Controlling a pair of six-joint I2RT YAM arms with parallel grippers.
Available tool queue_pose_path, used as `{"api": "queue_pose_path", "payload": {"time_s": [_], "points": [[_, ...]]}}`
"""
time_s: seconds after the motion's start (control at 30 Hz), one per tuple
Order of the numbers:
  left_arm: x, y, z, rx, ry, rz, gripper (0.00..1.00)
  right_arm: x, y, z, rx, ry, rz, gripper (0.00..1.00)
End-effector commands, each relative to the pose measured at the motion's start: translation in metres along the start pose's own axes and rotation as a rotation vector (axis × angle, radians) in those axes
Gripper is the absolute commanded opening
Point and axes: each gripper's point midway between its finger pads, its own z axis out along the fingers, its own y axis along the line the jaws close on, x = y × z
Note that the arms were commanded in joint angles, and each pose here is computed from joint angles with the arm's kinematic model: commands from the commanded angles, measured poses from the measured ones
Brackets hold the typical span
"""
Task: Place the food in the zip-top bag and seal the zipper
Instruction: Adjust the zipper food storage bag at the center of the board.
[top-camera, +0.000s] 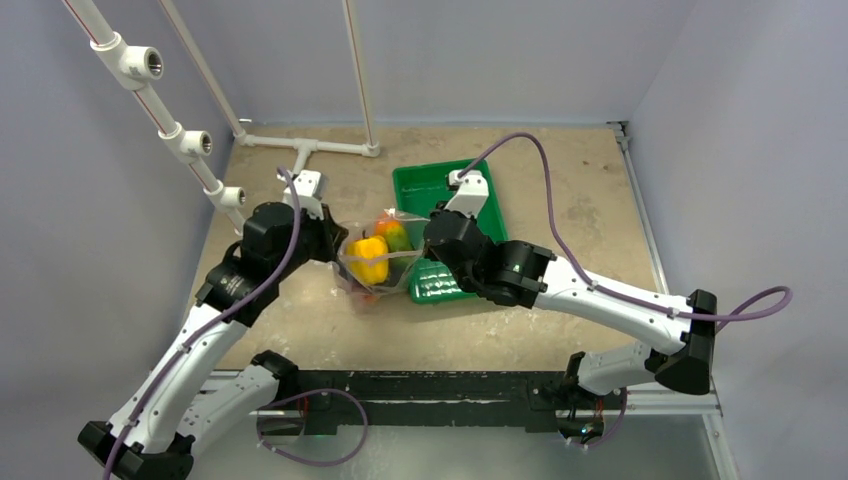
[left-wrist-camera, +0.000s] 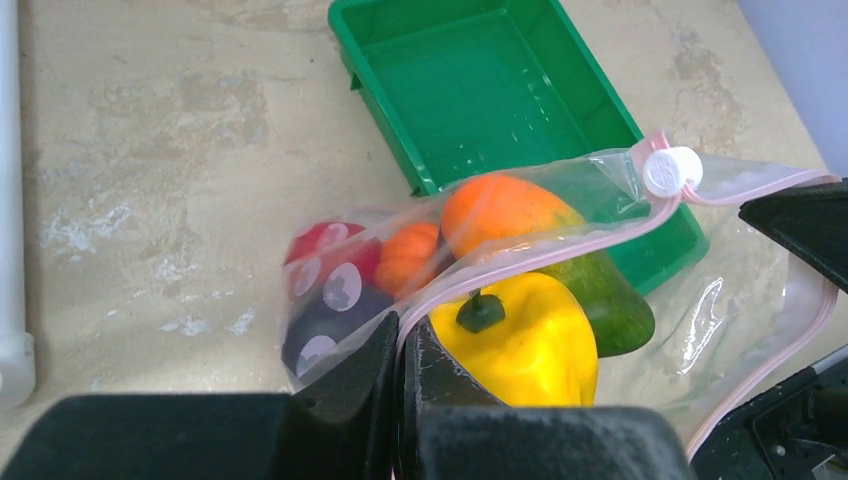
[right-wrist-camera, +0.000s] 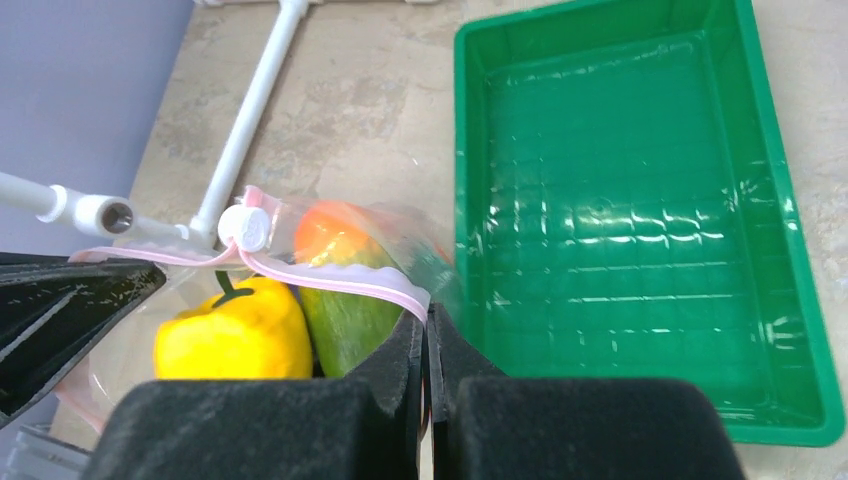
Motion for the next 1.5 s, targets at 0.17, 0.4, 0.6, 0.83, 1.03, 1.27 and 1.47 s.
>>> {"api": "queue_pose_path", "payload": {"time_s": [0.17, 0.4, 0.6, 0.83, 1.03, 1.27, 1.47], "points": [[-0.059, 0.0, -0.042, -0.056, -0.125, 0.026, 0.0, -0.072, 0.033, -0.016, -0.115, -0.141, 0.035, 0.0], [-0.025, 0.025, -0.03, -0.161, -0.063, 0.017, 0.0, -0.033, 0.064, 0.011, -0.208, -0.073, -0.014, 0.0], [0.012, 0.033, -0.004, -0.182, 0.03, -0.007, 0.0, 0.014, 0.065, 0.041, -0.189, 0.01, -0.057, 0.0], [-0.036, 0.017, -0.025, -0.124, -0.097, 0.008, 0.0, -0.03, 0.077, 0.021, -0.236, -0.066, -0.01, 0.0], [-0.067, 0.01, -0.043, -0.11, -0.171, 0.019, 0.0, -0.062, 0.078, 0.004, -0.253, -0.126, 0.023, 0.0], [-0.068, 0.009, -0.039, -0.11, -0.163, 0.027, 0.0, -0.068, 0.084, -0.002, -0.304, -0.138, 0.046, 0.0], [-0.077, 0.002, -0.04, -0.078, -0.177, 0.036, 0.0, -0.064, 0.089, -0.006, -0.349, -0.131, 0.052, 0.0]]}}
